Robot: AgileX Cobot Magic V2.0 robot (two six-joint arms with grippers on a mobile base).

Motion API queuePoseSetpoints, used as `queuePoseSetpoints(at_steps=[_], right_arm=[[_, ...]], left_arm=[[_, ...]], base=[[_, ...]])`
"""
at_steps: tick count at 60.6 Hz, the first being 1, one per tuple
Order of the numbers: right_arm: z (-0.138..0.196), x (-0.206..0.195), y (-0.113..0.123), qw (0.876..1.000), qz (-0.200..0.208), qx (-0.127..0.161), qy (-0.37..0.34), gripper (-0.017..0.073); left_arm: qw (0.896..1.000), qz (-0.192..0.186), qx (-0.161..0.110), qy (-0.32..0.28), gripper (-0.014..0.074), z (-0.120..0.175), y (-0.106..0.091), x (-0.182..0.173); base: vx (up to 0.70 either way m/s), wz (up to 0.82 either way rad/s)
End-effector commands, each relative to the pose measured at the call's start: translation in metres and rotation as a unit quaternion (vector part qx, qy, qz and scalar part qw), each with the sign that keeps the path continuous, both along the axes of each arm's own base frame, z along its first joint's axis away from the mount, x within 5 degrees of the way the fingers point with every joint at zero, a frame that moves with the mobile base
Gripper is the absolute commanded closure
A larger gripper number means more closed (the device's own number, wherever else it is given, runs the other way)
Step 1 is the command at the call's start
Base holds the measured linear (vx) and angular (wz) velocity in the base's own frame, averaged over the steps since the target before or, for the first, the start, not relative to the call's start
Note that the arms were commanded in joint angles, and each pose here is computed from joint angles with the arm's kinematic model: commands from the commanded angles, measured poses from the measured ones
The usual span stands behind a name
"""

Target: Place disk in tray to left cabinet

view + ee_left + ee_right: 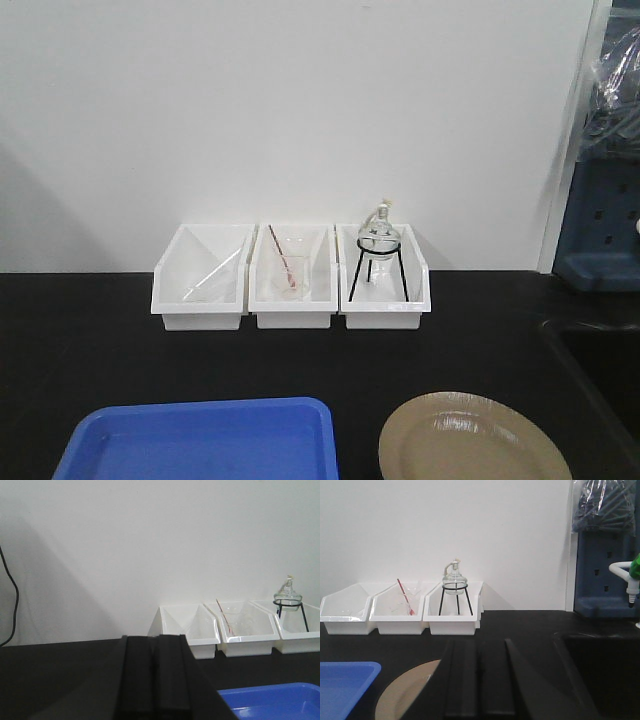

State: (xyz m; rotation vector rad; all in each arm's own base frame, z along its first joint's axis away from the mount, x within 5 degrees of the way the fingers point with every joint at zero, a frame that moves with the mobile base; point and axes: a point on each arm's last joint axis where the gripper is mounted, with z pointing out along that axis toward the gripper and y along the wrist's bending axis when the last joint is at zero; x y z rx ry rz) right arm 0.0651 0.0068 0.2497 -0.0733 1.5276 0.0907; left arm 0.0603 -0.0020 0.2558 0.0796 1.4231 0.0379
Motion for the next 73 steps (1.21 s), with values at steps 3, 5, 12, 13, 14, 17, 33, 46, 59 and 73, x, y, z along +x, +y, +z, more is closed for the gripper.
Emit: queuePoseSetpoints(at_steps=[3, 5, 12, 13, 14, 17, 33, 46, 59, 73], right_arm=[[0.027, 0.013, 0.001, 1.0, -0.002, -0.002, -0.015, 0.0558], [0.026, 0.018, 0.002, 1.0, -0.002, -0.004, -0.002, 0.0557], [0.021, 0.034, 0.003, 0.999, -0.002, -0.007, 0.039, 0.0552], [0.02, 0.036, 0.003, 0.999, -0.002, -0.008, 0.043, 0.055], [0.019, 0.037, 0.004, 0.999, -0.002, -0.008, 0.047, 0.0547], [0.016, 0.043, 0.004, 0.998, -0.001, -0.009, 0.06, 0.0543], [0.008, 0.062, 0.006, 0.996, -0.001, -0.007, 0.084, 0.0473], [0.001, 0.07, 0.007, 0.994, -0.001, -0.01, 0.113, 0.0337], [-0.006, 0.075, 0.008, 0.991, -0.001, -0.012, 0.135, 0.0172], [-0.007, 0.076, 0.008, 0.99, -0.001, -0.013, 0.138, 0.0117]], left_arm=[[1.0, -0.003, -0.003, -0.006, 0.0597, 0.023, -0.001, 0.013], [1.0, -0.003, -0.002, 0.004, 0.0596, 0.021, -0.001, 0.017], [0.999, -0.003, -0.002, 0.039, 0.0594, 0.015, -0.001, 0.029], [0.999, -0.002, -0.001, 0.043, 0.0594, 0.014, -0.001, 0.03], [0.999, -0.002, -0.001, 0.048, 0.0593, 0.013, -0.001, 0.032], [0.998, -0.002, -0.001, 0.059, 0.0591, 0.011, -0.002, 0.035], [0.997, -0.002, 0.0, 0.077, 0.0557, 0.008, -0.002, 0.04], [0.997, -0.002, 0.0, 0.078, 0.0454, 0.007, -0.002, 0.04], [0.997, -0.002, 0.0, 0.078, 0.0272, 0.007, -0.002, 0.04], [0.997, -0.002, 0.0, 0.078, 0.0213, 0.007, -0.002, 0.04]], base=[[0.0, 0.0], [0.0, 0.0], [0.0, 0.0], [0.0, 0.0], [0.0, 0.0], [0.0, 0.0], [0.0, 0.0], [0.0, 0.0], [0.0, 0.0], [0.0, 0.0]])
